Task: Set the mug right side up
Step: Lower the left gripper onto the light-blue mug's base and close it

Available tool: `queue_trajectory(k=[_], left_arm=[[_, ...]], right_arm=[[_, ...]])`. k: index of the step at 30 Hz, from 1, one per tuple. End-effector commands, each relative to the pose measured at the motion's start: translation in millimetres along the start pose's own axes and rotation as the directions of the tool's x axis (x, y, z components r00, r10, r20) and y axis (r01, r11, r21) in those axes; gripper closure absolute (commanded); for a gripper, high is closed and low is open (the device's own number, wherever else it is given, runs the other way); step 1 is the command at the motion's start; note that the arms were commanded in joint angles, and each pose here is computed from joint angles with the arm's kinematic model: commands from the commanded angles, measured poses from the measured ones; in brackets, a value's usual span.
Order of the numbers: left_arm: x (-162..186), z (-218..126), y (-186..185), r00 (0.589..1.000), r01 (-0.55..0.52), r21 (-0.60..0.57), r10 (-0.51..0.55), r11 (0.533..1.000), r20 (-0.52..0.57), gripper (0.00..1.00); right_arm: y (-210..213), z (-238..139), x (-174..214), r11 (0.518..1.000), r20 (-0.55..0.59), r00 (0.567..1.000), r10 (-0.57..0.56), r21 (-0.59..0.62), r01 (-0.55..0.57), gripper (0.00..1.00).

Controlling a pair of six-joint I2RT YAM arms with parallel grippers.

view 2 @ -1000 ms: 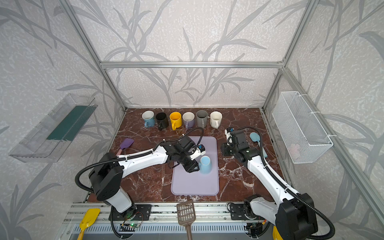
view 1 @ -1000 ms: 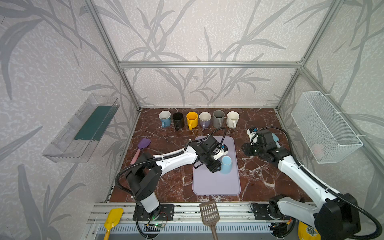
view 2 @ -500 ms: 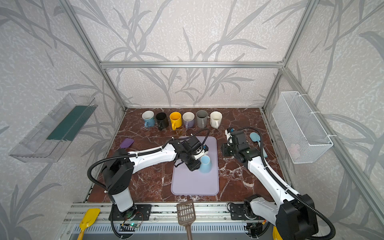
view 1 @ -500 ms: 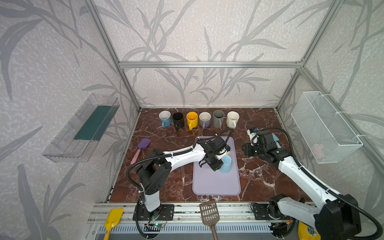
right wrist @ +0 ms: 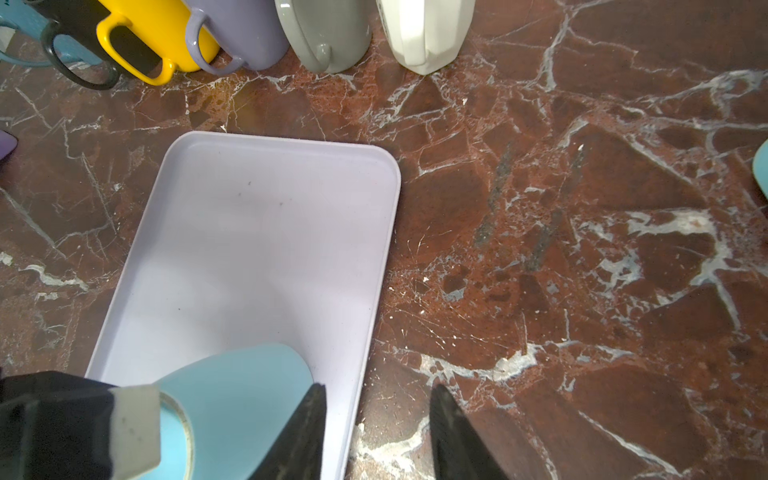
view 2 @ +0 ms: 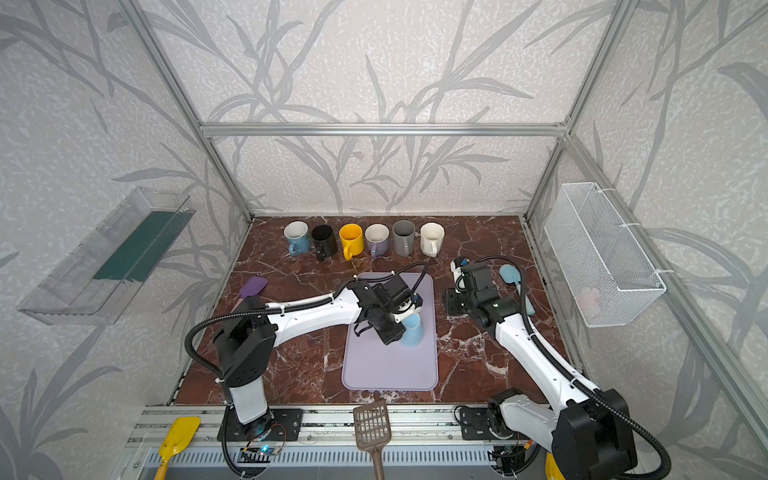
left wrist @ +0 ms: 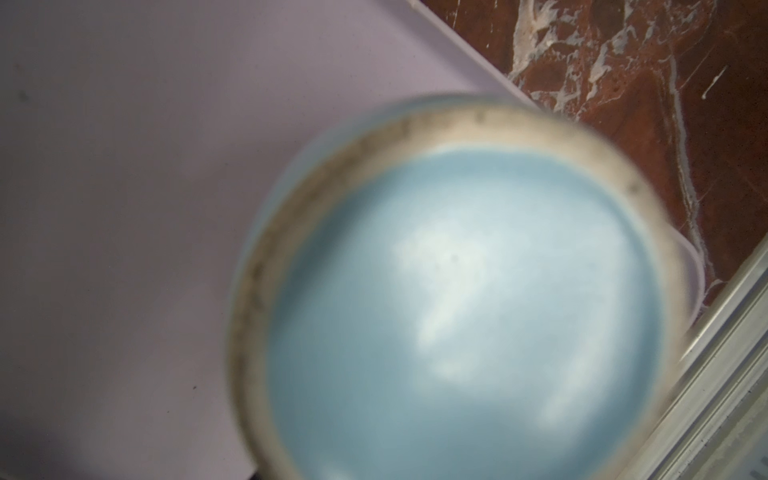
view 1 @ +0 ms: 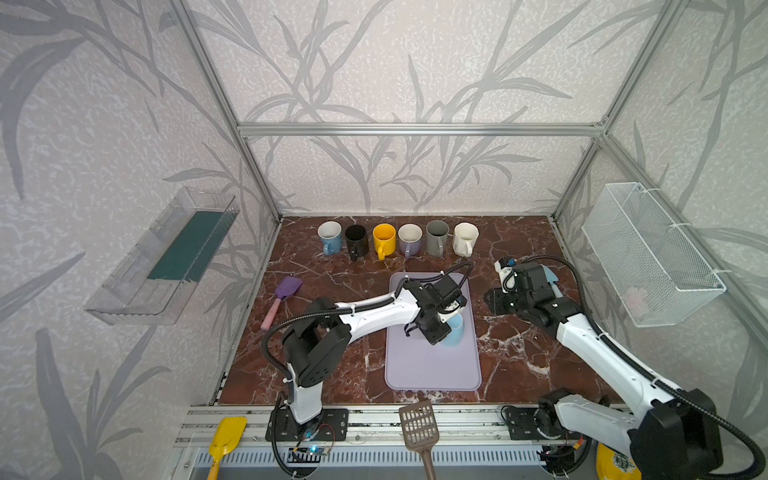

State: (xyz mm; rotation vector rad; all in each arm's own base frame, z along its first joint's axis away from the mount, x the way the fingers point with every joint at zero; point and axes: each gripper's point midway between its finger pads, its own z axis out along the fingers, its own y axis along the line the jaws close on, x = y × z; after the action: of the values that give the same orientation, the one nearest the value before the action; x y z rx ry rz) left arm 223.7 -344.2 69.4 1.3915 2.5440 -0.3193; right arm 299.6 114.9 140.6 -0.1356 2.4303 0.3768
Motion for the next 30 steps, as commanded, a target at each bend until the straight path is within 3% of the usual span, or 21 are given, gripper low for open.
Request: queue_trajectory(k=[1,30], left_arm=[[1.8,-2.5,0.1,0.999,-0.030,-0.023,0.030,0.999,-0.031,0.61],[-1.6,-3.6,0.4,0.997,-0.037,-0.059,0.033,0.998,-0.063,0.93]], right_arm=[[-2.0,-4.4,3.1,1.000,0.004,1.000,-0.006,0.013,0.006,0.58],[-3.1,-7.6,1.3,1.000,0.012,1.000,-0.015,0.024,0.015,0.58]])
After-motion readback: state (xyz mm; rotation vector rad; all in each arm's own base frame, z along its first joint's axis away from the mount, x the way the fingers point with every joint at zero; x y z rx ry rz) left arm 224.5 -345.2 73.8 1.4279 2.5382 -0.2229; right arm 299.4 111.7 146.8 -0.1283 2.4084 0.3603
